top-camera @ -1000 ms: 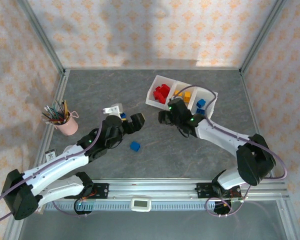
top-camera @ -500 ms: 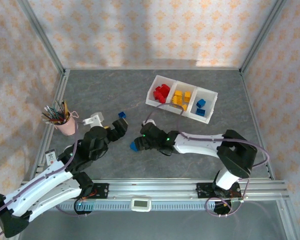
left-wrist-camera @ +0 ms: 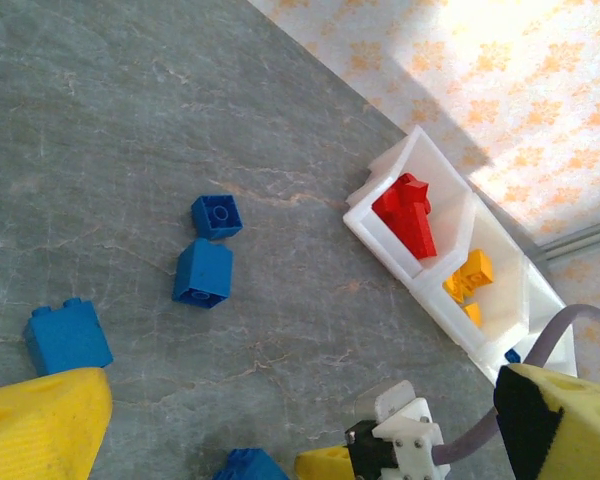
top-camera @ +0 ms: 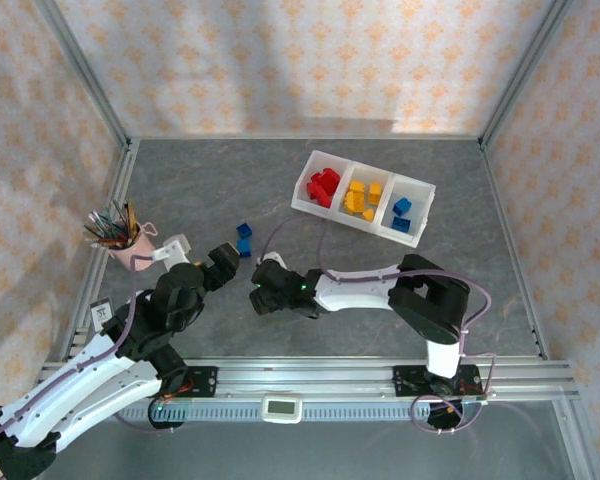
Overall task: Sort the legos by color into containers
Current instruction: Pick up the lego from the bottom-center of the table, then place the lego in the container.
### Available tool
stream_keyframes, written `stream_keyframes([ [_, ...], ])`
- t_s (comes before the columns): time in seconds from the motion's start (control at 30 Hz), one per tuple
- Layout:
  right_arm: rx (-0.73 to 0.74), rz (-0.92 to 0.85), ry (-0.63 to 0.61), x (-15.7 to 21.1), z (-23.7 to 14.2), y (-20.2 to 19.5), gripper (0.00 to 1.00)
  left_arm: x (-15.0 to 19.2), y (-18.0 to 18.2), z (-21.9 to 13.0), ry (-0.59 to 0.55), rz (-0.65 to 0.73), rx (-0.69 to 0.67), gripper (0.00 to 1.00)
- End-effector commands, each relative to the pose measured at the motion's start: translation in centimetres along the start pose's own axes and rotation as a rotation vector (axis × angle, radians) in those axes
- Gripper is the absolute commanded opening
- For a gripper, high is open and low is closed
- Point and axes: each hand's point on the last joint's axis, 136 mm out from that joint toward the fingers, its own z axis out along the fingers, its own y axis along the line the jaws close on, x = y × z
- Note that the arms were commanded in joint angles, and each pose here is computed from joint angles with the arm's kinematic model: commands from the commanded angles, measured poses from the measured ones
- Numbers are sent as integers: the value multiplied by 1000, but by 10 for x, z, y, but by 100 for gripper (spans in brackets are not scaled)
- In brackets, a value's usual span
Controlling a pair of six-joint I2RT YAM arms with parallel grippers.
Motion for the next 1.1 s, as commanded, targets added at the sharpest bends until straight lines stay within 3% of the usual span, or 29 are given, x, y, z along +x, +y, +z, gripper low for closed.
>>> stream_keyframes([
  [0.0,72,-59,-4,-5,5,-8,73,4,10,1,-3,14,-37,99],
  [0.47,99,-101,1,-9,14,-9,37,1,7,-1,-13,11,-16,99],
  [0.7,78,-33,-49,-23,-13,-14,29,-2,-7,0,-7,22,18,99],
  [0.9,111,133,-103,-42,-47,-56,28,-2,-31,8,14,58,72,99],
  [1.07,198,305,-162,-53,-80,-122,28,3,-56,20,40,103,122,99],
])
